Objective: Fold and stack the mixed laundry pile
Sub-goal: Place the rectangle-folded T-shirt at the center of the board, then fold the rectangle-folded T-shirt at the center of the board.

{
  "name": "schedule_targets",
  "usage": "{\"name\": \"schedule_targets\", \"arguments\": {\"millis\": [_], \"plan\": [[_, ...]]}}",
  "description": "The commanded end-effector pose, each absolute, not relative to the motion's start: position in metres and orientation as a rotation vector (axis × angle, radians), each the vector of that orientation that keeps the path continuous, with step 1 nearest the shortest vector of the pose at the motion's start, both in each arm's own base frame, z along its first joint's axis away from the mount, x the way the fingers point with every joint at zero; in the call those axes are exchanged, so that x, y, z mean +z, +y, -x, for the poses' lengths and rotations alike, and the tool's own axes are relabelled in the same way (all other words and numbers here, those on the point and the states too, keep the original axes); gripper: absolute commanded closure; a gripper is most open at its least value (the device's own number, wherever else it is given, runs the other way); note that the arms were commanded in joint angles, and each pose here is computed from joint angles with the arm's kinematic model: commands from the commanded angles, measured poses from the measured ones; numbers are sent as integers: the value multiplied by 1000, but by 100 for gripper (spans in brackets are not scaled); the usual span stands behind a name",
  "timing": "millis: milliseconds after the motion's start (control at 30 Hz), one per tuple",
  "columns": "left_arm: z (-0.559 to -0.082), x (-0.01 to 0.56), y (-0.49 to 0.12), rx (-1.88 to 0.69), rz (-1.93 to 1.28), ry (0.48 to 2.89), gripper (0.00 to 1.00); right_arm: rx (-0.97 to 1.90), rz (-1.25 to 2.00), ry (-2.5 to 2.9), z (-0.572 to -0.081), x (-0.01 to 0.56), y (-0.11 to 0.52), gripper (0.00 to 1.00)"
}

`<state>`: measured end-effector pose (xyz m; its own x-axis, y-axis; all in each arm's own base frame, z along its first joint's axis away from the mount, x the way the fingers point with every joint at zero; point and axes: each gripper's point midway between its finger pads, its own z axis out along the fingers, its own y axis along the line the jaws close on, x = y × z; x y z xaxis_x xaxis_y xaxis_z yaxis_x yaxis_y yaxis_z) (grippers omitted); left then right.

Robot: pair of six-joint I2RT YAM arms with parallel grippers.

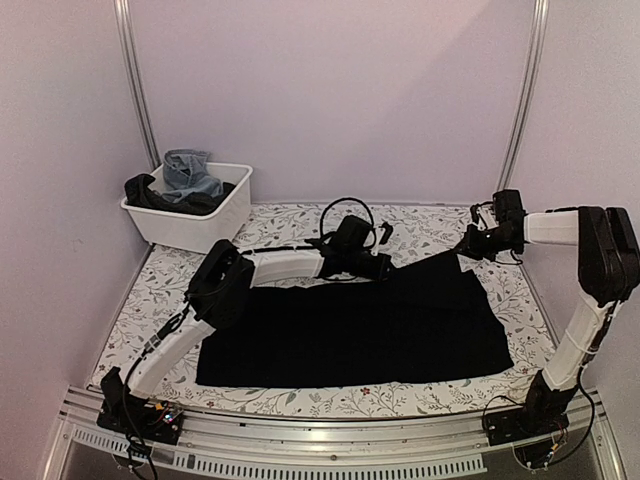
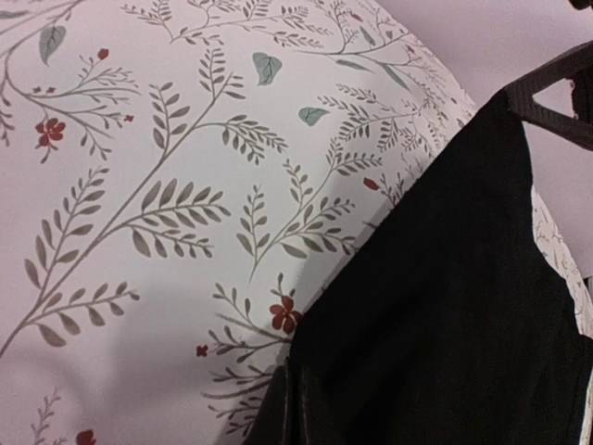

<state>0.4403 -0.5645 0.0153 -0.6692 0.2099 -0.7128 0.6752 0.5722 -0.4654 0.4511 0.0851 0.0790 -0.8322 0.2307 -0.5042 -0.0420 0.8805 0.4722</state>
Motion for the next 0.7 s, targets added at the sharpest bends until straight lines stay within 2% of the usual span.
{"name": "schedule_targets", "arguments": {"millis": [0, 333, 667], "plan": [[-433, 51, -561, -965, -738, 2125, 100, 658, -129, 2447, -443, 97, 89, 100], [-406, 116, -550, -966, -785, 1937, 100, 731, -151, 2402, -398, 118, 94, 100], [-334, 110, -561, -941, -993, 1879, 100, 763, -214, 2371, -343, 138, 92, 100]]}}
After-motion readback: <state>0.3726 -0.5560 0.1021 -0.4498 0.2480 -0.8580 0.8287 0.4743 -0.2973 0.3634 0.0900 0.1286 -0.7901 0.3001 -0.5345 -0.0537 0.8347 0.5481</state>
